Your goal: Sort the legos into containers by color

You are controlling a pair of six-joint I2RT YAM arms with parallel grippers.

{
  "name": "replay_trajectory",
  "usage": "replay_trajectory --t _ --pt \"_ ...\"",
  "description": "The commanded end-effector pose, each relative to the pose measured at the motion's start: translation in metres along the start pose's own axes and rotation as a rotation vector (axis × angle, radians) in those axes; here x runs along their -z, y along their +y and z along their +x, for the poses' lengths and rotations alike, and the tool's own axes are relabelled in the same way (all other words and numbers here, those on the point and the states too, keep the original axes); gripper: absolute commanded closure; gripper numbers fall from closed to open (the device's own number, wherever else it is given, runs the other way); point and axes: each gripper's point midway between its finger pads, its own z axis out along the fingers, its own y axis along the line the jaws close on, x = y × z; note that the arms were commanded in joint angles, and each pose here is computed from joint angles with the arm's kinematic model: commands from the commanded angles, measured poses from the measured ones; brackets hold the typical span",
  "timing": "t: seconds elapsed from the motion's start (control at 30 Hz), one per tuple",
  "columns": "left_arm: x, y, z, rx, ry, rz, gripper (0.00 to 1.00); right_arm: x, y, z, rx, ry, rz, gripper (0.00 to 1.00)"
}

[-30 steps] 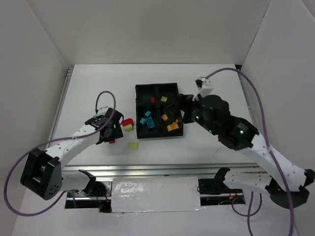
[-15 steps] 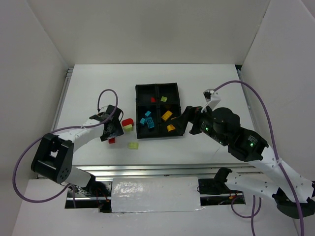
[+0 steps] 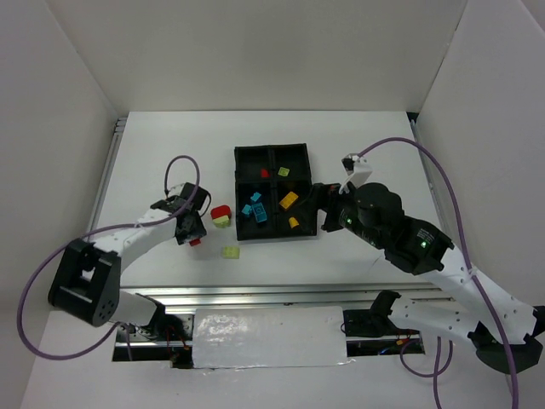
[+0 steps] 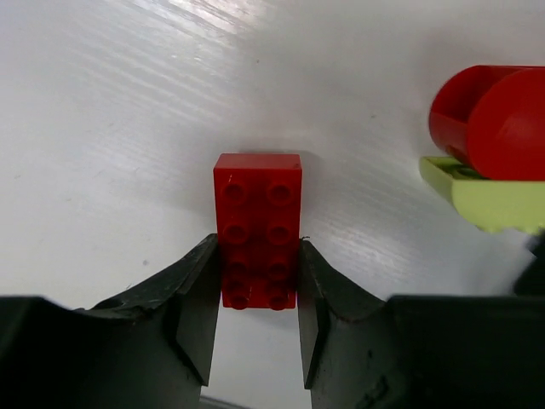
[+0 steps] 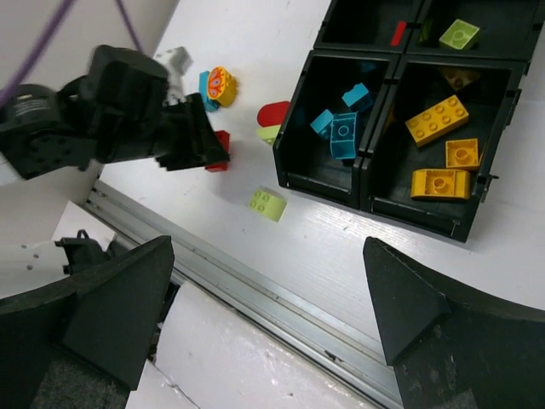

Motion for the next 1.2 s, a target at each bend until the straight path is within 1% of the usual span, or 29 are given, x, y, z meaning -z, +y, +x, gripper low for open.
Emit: replay_trajectory --t 0.0,0.07,0.1,0.13,0.17,0.2,0.23,0.27,0.3,0.33,0.37,0.4,0.47,0.5,0.53,0.57,0.6,0.63,0.67,0.73,0.77,0.83,0.87,0.93,0.97,1.0,1.03,1.07,1.17 --pt "0.061 -0.011 -0.053 0.120 -0.183 0.092 1.00 0.008 -0.003 -0.018 0.007 -0.087 0.010 0.00" --pt "0.088 -0.027 -0.073 0.157 -0.253 0.198 1.00 0.008 -0.009 -0.018 0.013 -0.100 0.033 0.00" --pt "0.109 -0.046 -0.095 0.176 -0.339 0.317 1.00 0.008 -0.012 -0.020 0.012 -0.111 0.046 0.00" --pt "0.122 -0.064 -0.102 0.169 -0.358 0.421 1.00 0.009 -0.017 -0.022 0.010 -0.124 0.075 0.00" --pt "0.136 -0.080 -0.113 0.111 -0.403 0.514 1.00 0.010 -0.019 -0.024 0.003 -0.131 0.087 0.00" --pt "0.150 -0.104 -0.131 0.097 -0.457 0.614 1.00 0.011 -0.023 -0.025 -0.002 -0.132 0.104 0.00" --pt "0.158 -0.121 -0.134 0.067 -0.443 0.674 1.00 0.013 -0.025 -0.027 -0.011 -0.141 0.111 0.00" --pt "0.178 -0.136 -0.151 0.024 -0.480 0.731 1.00 0.015 -0.024 -0.028 -0.013 -0.143 0.106 0.00" --pt "0.169 -0.156 -0.156 -0.013 -0.470 0.754 1.00 0.018 -0.025 -0.028 -0.016 -0.146 0.102 0.00" --pt "0.171 -0.167 -0.162 -0.029 -0.477 0.777 1.00 0.021 -0.024 -0.029 -0.024 -0.147 0.099 0.00" --pt "0.184 -0.179 -0.175 -0.054 -0.508 0.813 1.00 0.023 -0.024 -0.028 -0.028 -0.143 0.094 0.00" --pt "0.170 -0.192 -0.178 -0.071 -0.496 0.808 0.99 0.027 -0.023 -0.028 -0.034 -0.147 0.084 0.00" --pt "0.178 -0.208 -0.195 -0.092 -0.533 0.826 0.94 0.032 -0.024 -0.026 -0.047 -0.146 0.076 0.00" --pt "0.157 -0.218 -0.194 -0.113 -0.505 0.805 0.92 0.037 -0.024 -0.027 -0.053 -0.153 0.067 0.00" --pt "0.152 -0.224 -0.198 -0.119 -0.508 0.799 0.92 0.038 -0.024 -0.026 -0.060 -0.153 0.063 0.00" --pt "0.158 -0.231 -0.210 -0.124 -0.529 0.804 0.91 0.039 -0.025 -0.024 -0.061 -0.148 0.061 0.00" --pt "0.135 -0.239 -0.207 -0.142 -0.495 0.775 0.91 0.042 -0.026 -0.023 -0.064 -0.146 0.060 0.00" --pt "0.135 -0.246 -0.212 -0.148 -0.502 0.775 0.91 0.043 -0.026 -0.021 -0.064 -0.140 0.060 0.00" --pt "0.115 -0.249 -0.212 -0.151 -0.486 0.739 0.90 0.043 -0.027 -0.020 -0.065 -0.135 0.062 0.00" --pt "0.107 -0.256 -0.217 -0.155 -0.486 0.726 0.85 0.045 -0.027 -0.019 -0.065 -0.134 0.057 0.00" --pt "0.089 -0.260 -0.212 -0.165 -0.455 0.706 0.82 0.045 -0.028 -0.019 -0.064 -0.136 0.060 0.00" --pt "0.084 -0.268 -0.214 -0.179 -0.444 0.704 0.74 0.045 -0.028 -0.019 -0.061 -0.134 0.061 0.00" --pt "0.071 -0.269 -0.209 -0.184 -0.425 0.677 0.66 0.044 -0.028 -0.019 -0.059 -0.132 0.060 0.00" --pt "0.066 -0.270 -0.211 -0.186 -0.427 0.664 0.55 0.043 -0.028 -0.018 -0.052 -0.125 0.062 0.00" --pt "0.059 -0.270 -0.211 -0.183 -0.426 0.646 0.43 0.041 -0.027 -0.017 -0.047 -0.119 0.063 0.00" --pt "0.058 -0.270 -0.213 -0.181 -0.430 0.641 0.35 0.041 -0.027 -0.018 -0.046 -0.118 0.062 0.00" --pt "0.054 -0.271 -0.213 -0.177 -0.429 0.629 0.30 0.039 -0.027 -0.017 -0.041 -0.111 0.063 0.00" --pt "0.053 -0.269 -0.215 -0.171 -0.430 0.614 0.22 0.039 -0.026 -0.016 -0.039 -0.108 0.061 0.00" --pt "0.061 -0.269 -0.220 -0.166 -0.450 0.616 0.14 0.036 -0.027 -0.017 -0.027 -0.106 0.070 0.00"
